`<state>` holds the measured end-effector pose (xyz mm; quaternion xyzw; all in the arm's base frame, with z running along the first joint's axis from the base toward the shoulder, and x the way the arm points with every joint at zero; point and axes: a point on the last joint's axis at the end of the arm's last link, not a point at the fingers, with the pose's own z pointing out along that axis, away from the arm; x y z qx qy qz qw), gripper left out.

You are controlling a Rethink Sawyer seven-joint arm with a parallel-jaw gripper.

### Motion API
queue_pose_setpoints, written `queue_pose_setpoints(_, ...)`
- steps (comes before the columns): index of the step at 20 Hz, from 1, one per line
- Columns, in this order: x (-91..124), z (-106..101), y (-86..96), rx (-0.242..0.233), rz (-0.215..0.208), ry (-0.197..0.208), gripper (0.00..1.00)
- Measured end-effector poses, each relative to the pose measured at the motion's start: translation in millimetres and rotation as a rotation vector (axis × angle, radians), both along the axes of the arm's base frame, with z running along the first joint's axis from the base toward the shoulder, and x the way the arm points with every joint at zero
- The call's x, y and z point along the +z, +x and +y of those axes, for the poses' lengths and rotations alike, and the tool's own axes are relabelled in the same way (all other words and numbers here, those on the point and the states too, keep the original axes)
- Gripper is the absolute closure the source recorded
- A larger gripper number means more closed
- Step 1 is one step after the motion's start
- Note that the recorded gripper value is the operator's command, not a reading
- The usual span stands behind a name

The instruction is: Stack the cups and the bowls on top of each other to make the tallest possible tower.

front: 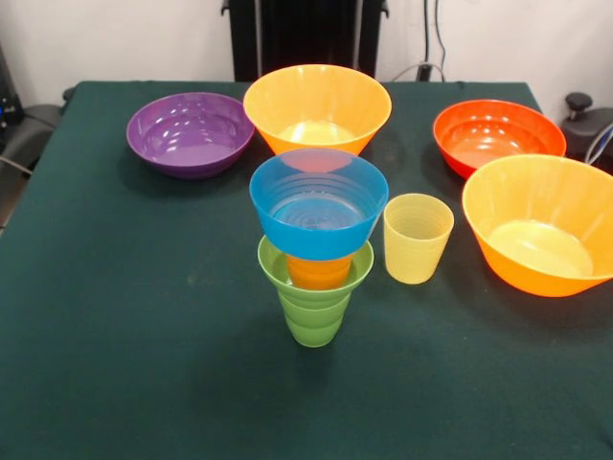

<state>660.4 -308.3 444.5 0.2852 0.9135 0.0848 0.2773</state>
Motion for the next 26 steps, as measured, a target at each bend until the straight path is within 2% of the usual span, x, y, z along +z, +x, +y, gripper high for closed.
queue_pose_setpoints(2, -1, 11, 4.8, 0.013, 0.003, -0.001, 1.0)
queue_pose_setpoints(10, 1, 31, 12.2, 0.034, 0.008, -0.018, 1.0)
queue_pose_setpoints(18, 2, 38, 14.2, 0.028, 0.009, -0.041, 1.0)
queue_pose_setpoints(26, 1, 49, 21.6, 0.029, -0.02, -0.06, 1.0)
